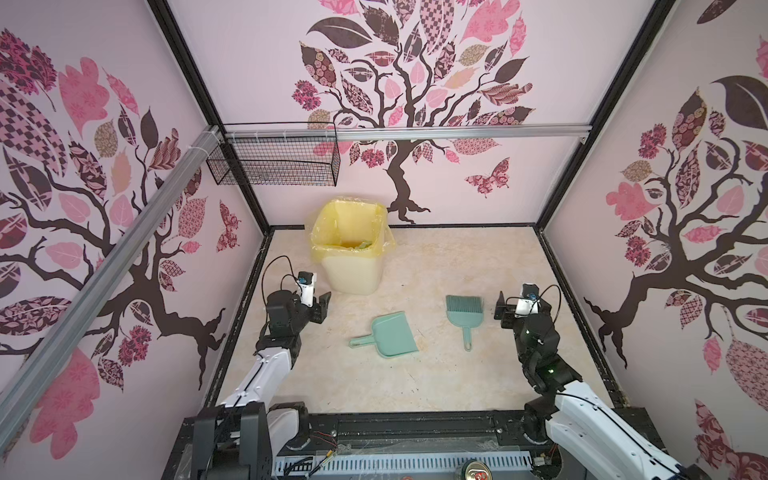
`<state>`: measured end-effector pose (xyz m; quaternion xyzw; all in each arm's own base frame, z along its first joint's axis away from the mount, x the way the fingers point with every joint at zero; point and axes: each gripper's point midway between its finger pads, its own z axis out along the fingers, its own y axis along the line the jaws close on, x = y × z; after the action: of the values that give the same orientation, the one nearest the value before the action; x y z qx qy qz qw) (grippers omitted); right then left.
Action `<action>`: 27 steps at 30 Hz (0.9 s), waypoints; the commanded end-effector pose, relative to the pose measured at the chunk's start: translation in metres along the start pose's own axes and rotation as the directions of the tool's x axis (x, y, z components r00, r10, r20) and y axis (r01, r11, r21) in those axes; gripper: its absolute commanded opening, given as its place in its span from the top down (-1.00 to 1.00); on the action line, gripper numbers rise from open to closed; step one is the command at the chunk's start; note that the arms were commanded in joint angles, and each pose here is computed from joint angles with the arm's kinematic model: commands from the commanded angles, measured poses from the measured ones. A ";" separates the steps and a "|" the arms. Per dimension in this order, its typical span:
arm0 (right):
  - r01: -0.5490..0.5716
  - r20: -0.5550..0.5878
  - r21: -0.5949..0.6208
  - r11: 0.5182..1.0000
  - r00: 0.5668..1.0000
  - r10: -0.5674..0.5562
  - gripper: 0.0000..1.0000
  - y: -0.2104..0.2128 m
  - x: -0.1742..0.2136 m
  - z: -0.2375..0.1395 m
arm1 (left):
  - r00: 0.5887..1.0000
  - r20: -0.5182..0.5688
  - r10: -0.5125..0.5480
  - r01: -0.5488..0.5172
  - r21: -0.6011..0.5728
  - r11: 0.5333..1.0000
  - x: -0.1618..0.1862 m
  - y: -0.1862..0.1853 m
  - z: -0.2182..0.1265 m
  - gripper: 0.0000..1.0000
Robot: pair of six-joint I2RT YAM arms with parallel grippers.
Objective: Sweep away the paper scraps from the table
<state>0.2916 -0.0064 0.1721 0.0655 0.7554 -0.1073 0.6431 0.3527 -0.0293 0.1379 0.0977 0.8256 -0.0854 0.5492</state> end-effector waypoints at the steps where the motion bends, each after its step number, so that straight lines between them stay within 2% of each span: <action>1: -0.214 0.179 0.066 0.975 0.963 0.199 -0.84 -0.028 -0.014 0.001 | 0.988 0.145 -0.049 0.058 -0.061 0.996 -0.019 0.015 0.005 -0.06; 5: -0.177 0.143 0.116 0.977 0.977 0.160 -0.84 -0.034 0.019 0.006 | 0.989 0.144 -0.040 0.052 -0.077 0.996 -0.006 0.022 0.021 -0.01; 6: -0.172 0.165 0.123 0.977 0.975 0.151 -0.85 -0.035 0.017 0.005 | 0.990 0.143 -0.023 0.037 -0.092 0.995 -0.004 0.025 0.024 -0.01; 12: -0.125 0.172 0.102 0.987 0.979 0.107 -0.85 -0.026 0.012 0.019 | 0.992 0.104 -0.074 0.088 -0.135 0.987 0.008 0.044 0.047 0.00; 17: -0.064 0.147 0.073 0.995 0.988 0.052 -0.85 -0.012 0.011 0.037 | 0.989 0.131 -0.066 0.086 -0.160 0.983 0.014 0.045 0.041 -0.01; 22: -0.046 0.121 0.040 0.998 0.992 0.041 -0.86 -0.005 0.013 0.041 | 0.992 0.106 -0.066 0.084 -0.179 0.980 0.018 0.046 0.046 -0.12; 23: -0.044 0.120 0.031 0.999 0.992 0.040 -0.86 -0.004 0.013 0.041 | 0.992 0.112 -0.063 0.082 -0.178 0.981 0.018 0.046 0.047 -0.19; 24: -0.042 0.117 0.021 0.999 0.992 0.039 -0.86 -0.002 0.014 0.041 | 0.991 0.116 -0.061 0.081 -0.178 0.981 0.017 0.046 0.047 -0.35; 25: -0.043 0.112 0.006 0.999 0.993 0.042 -0.86 0.001 0.014 0.041 | 0.992 0.111 -0.063 0.082 -0.179 0.980 0.018 0.046 0.046 -0.71; 26: -0.050 0.101 -0.011 0.999 0.994 0.050 -0.86 0.004 0.015 0.042 | 0.992 0.107 -0.066 0.085 -0.181 0.980 0.018 0.047 0.046 -0.93; 27: -0.061 0.095 -0.034 0.998 0.993 0.064 -0.86 0.009 0.015 0.044 | 0.992 0.112 -0.064 0.083 -0.180 0.980 0.018 0.047 0.046 -0.93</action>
<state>0.3249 -0.0191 0.1446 0.0850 0.7217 -0.1053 0.6789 0.3973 0.0042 0.0968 0.0134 0.8104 -0.0390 0.5845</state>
